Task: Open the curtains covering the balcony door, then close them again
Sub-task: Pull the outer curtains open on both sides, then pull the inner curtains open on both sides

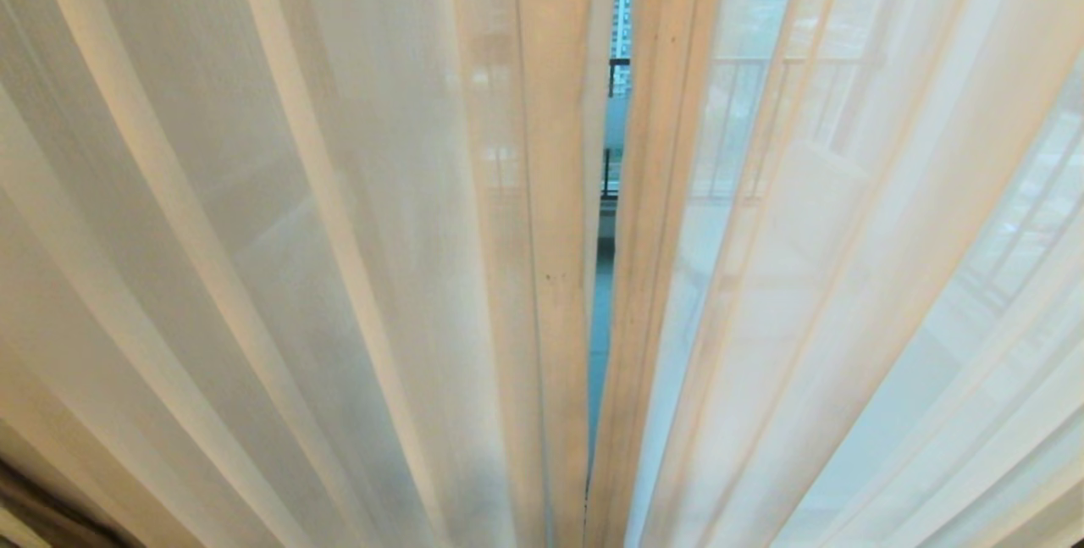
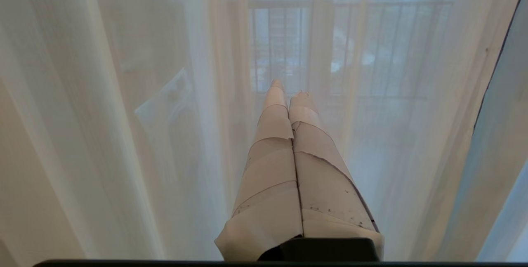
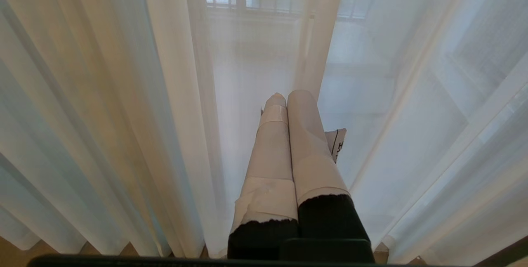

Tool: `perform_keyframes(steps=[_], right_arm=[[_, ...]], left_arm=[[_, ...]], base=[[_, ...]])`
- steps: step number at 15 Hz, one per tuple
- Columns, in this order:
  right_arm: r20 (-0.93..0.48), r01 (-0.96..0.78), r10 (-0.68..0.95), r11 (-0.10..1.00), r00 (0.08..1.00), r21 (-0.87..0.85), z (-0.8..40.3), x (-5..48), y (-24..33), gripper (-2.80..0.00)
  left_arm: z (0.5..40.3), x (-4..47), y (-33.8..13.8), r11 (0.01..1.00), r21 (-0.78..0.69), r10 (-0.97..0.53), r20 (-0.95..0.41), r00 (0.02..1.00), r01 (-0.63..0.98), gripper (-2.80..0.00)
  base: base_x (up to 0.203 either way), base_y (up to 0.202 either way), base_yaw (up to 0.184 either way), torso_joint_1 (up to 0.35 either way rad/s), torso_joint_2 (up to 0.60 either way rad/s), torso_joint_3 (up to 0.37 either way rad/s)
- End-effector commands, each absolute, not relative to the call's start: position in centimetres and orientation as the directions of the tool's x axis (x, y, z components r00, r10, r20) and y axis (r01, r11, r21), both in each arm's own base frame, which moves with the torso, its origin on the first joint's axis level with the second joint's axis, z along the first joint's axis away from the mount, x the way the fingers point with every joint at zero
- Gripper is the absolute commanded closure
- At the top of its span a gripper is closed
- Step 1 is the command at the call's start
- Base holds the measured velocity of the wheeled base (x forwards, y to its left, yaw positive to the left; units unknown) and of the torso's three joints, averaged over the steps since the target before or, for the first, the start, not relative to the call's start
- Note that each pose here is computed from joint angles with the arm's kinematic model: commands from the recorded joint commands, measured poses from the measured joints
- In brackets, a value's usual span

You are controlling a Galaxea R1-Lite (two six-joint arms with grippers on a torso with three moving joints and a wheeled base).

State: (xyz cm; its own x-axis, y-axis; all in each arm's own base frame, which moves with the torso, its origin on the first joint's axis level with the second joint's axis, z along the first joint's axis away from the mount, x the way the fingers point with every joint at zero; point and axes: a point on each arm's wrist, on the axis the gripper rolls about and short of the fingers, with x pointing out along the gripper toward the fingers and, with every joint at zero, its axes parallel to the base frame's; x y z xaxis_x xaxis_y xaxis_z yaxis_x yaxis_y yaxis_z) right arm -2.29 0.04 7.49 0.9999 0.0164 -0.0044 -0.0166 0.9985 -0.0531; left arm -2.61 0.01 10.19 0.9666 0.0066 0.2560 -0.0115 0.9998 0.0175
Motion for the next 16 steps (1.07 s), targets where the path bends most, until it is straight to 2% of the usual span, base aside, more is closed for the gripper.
perform_keyframes(steps=[1, 4, 7, 11, 16], right_arm=[[-0.006, -0.017, 0.017, 0.998, 1.000, -0.054, 7.5, -2.3, 0.0, 0.00], [-0.006, -0.017, 0.017, 0.998, 1.000, -0.054, 7.5, -2.3, 0.0, 0.00], [-0.005, -0.017, 0.017, 0.998, 1.000, -0.054, 7.5, -2.3, 0.0, 0.00], [-0.006, -0.017, 0.017, 0.998, 1.000, -0.054, 7.5, -2.3, 0.0, 0.00], [-0.006, -0.017, 0.017, 0.998, 1.000, -0.054, 7.5, -2.3, 0.0, 0.00]], left_arm=[[9.9, -2.6, 0.0, 0.999, 0.039, 0.002, 0.232, 0.973, -0.011, 0.00], [10.2, -2.7, 0.0, 0.999, 0.053, -0.015, 0.235, 0.972, 0.003, 0.00], [12.3, -3.7, -0.1, 0.998, 0.061, -0.045, 0.263, 0.964, 0.030, 0.00], [16.4, -5.0, -0.3, 0.993, 0.056, -0.113, 0.247, 0.963, 0.102, 0.00], [23.0, -1.9, -0.3, 0.982, 0.046, -0.188, 0.146, 0.971, 0.183, 0.00]], base=[[0.000, 0.000, 0.000, 0.000, 0.00, 0.000], [0.000, 0.000, 0.000, 0.000, 0.00, 0.000], [0.000, 0.000, 0.000, 0.000, 0.00, 0.000], [0.000, 0.000, 0.000, 0.000, 0.00, 0.000], [0.000, 0.000, 0.000, 0.000, 0.00, 0.000]])
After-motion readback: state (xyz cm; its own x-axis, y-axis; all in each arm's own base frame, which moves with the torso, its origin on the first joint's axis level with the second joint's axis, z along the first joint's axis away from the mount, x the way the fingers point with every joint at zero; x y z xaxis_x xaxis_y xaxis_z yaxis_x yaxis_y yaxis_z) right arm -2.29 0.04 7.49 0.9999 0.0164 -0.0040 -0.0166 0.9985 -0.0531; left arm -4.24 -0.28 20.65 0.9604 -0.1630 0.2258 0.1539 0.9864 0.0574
